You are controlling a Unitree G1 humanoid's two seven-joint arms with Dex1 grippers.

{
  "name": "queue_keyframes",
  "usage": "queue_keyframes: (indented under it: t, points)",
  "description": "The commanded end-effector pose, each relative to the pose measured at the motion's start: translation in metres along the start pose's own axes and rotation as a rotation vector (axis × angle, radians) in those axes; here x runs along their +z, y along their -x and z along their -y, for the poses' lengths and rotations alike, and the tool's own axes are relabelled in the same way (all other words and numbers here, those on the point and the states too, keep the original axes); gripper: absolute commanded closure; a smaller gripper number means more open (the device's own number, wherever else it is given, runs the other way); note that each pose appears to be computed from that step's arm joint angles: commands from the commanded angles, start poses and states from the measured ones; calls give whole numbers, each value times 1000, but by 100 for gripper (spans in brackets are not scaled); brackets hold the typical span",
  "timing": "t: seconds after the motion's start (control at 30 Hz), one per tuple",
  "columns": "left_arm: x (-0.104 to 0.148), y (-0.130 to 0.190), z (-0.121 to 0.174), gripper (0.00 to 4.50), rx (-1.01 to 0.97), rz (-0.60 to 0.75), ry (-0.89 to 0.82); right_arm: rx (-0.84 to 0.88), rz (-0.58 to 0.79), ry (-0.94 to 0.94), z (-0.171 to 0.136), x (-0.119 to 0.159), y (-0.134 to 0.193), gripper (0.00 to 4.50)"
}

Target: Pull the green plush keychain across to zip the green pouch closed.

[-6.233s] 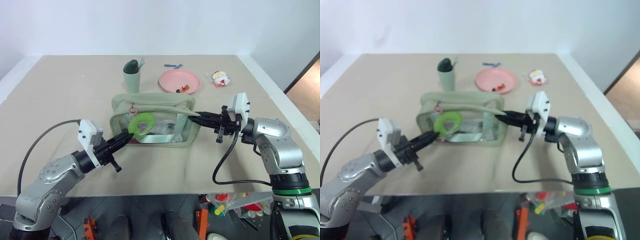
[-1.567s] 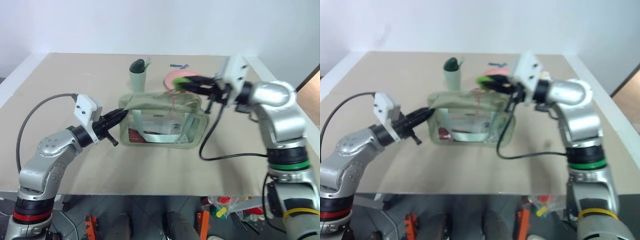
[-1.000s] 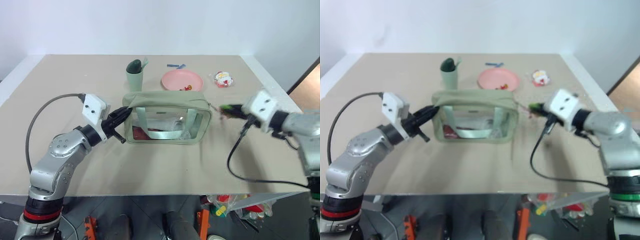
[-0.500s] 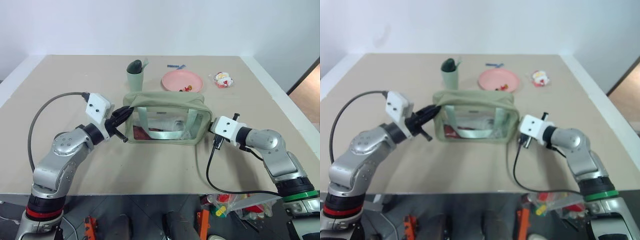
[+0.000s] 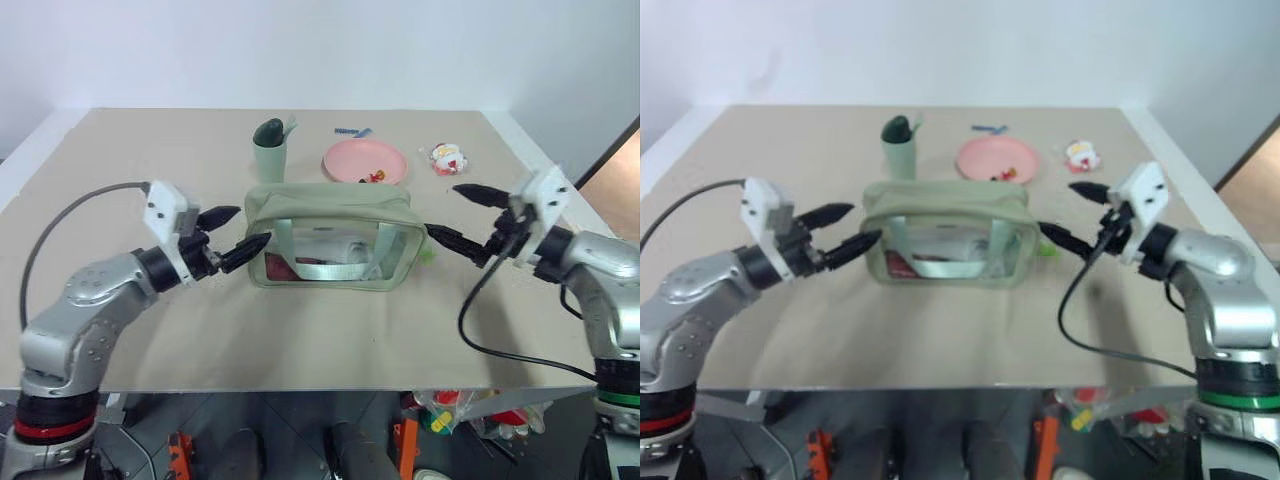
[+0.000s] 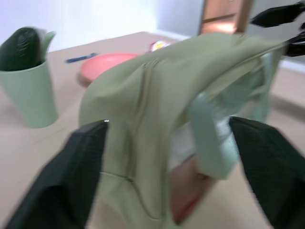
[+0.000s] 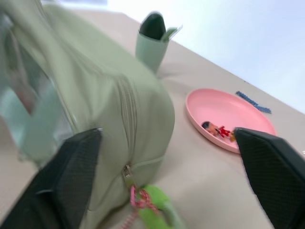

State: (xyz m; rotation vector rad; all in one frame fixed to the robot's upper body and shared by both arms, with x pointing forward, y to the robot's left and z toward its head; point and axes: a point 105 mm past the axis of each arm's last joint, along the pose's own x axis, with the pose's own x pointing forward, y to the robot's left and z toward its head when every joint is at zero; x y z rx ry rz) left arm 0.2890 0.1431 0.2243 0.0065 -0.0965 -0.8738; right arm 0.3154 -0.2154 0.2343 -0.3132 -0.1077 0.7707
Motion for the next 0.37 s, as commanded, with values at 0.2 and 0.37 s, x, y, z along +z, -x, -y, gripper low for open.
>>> queue_keyframes:
  t: [0.2,0.37]
  points:
    - [4,25,-2,2,96,-5,-49,79,6,-174,-40,8,17,0]
    - [-36,33,-17,2,256,-126,-128,126,-59,-202,-81,-24,13,0]
